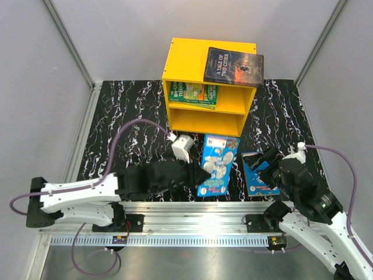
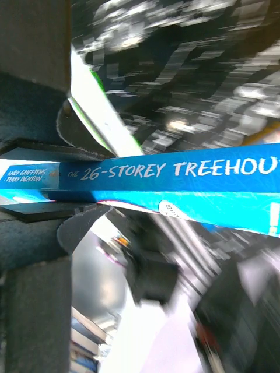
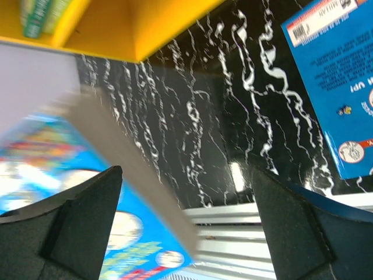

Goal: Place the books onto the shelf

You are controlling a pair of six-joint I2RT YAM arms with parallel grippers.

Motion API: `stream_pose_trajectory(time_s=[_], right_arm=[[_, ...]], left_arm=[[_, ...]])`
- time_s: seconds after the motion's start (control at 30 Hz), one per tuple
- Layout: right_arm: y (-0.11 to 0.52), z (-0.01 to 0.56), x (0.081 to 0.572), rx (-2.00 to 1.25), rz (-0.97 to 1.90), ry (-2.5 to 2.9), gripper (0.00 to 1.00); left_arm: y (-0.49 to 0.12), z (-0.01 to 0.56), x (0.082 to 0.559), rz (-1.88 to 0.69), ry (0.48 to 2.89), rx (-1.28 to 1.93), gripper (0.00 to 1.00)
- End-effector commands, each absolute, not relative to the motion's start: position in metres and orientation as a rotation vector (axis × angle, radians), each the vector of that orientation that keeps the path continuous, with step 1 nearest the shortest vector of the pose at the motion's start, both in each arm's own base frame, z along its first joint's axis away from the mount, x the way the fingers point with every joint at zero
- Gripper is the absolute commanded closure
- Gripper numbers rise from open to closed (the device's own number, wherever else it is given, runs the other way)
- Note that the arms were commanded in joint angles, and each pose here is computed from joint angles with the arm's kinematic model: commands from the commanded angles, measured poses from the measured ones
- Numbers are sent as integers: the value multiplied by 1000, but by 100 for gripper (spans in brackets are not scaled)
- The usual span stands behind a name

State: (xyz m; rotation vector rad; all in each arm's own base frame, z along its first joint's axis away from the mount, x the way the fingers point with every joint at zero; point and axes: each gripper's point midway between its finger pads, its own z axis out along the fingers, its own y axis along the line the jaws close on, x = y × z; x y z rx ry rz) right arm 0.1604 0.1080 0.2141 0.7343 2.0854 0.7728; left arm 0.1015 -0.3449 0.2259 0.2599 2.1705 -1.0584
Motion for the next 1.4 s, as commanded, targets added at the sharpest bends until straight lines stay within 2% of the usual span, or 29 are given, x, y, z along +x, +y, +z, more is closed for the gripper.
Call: stream_pose_trajectory(time_s=[0.0,0.13,0.17,0.23,0.27,0.37,0.5,0.6,0.63,0.67,0.73,0.87,0.97,1.0,1.03,1.13,1.37], right_arm=[[93,238,167,756,731,1988,0],[90,253,167,753,745,1953,0],[88,258,166,756,758,1935,0],[84,260,162,763,768,1922,0],[82,263,159,771,780,1910,0],[72,267,150,789,792,1877,0],[55,265,136,811,765,1863,0],[45,263,127,818,752,1866,0],[43,263,124,818,754,1863,0],[41,261,121,821,748,1872,0],[39,261,117,818,750,1878,0],[33,263,108,808,733,1897,0],[30,264,105,799,724,1898,0],[30,263,105,795,719,1901,0],[30,264,105,792,720,1902,0],[30,264,104,788,726,1901,0],[27,259,97,811,751,1896,0]], left_arm=[[-330,339,150,-1021,1845,247,100],[-335,420,187,-1117,1650,107,100],[-330,458,198,-1163,1536,9,100],[-331,480,212,-1199,1440,-106,100],[-320,508,220,-1252,1304,-236,100],[-309,538,243,-1341,1076,-488,100],[-347,574,281,-1445,952,-617,100],[-379,569,311,-1488,886,-712,100],[-370,597,312,-1525,802,-766,100],[-391,571,333,-1466,841,-824,100],[-384,597,338,-1467,771,-895,100],[-400,568,368,-1352,806,-1028,99],[-402,556,378,-1324,809,-1082,89],[-403,554,379,-1330,807,-1099,82],[-403,551,380,-1324,811,-1105,62],[-410,533,394,-1282,860,-1115,43],[-429,491,426,-1327,957,-1118,37]])
